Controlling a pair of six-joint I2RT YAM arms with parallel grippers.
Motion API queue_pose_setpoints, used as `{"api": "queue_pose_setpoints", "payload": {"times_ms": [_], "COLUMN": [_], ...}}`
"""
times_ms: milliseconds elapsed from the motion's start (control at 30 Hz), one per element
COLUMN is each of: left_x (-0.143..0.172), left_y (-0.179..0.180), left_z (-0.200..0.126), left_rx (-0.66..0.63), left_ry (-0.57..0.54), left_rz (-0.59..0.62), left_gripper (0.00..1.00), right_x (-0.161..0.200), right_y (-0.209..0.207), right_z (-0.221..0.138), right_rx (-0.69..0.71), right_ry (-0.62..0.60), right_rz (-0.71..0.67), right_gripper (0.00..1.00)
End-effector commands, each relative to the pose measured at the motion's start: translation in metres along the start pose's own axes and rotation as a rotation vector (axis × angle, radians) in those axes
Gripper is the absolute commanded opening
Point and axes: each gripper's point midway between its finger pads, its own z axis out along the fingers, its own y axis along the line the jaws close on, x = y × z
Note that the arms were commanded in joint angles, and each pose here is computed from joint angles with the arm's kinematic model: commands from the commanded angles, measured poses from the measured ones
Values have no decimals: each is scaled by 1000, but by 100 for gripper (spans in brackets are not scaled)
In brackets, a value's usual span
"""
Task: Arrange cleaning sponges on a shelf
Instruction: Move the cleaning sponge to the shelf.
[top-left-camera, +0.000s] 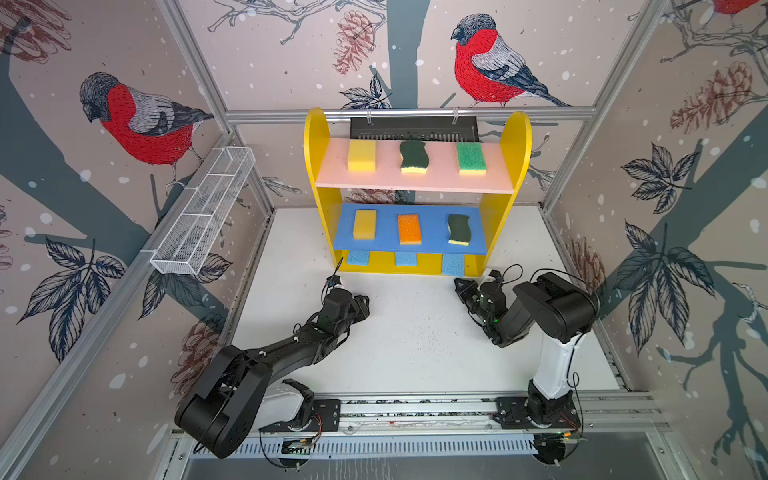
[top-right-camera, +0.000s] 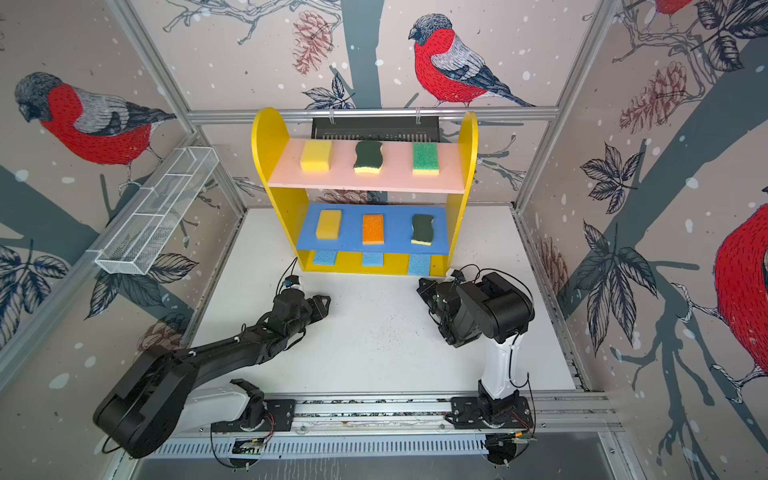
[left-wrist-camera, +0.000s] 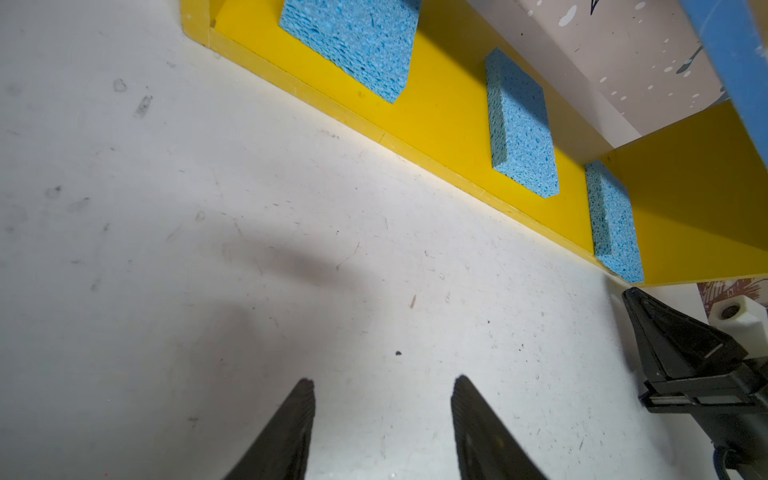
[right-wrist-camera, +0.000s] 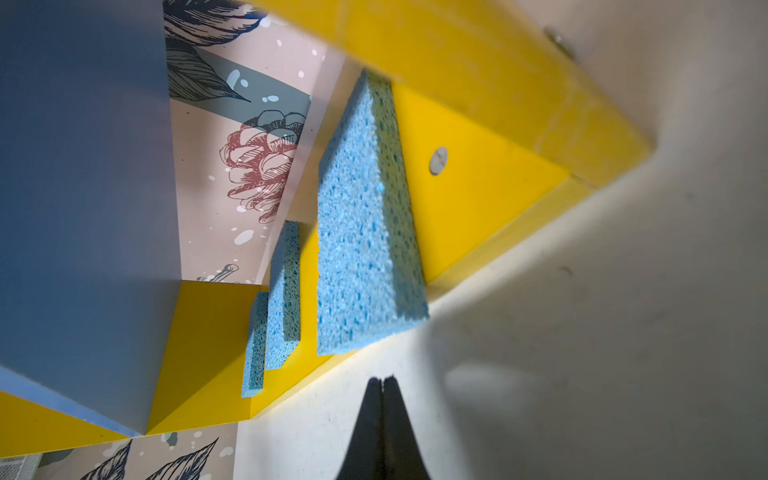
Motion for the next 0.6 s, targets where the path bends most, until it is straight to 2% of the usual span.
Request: {"api": "queue_pose_setpoints", "payload": {"times_ms": [0, 333, 567], "left_x": [-5, -3, -3], "left_y": [-3, -3, -3], "left_z": [-1, -4, -5], "left_rx": [14, 28, 35], "left_ry": [-25, -24, -29], "left_rz": [-6, -14, -22], "left_gripper": [54, 54, 54], "right_x": [18, 27, 28], "right_y": [-39, -32, -39], "right_z": [-6, 8, 6], "right_rx": [167, 104, 118], "right_ry": [43, 46, 15], "right_rz": [16, 162, 255], "right_gripper": [0, 0, 0]}}
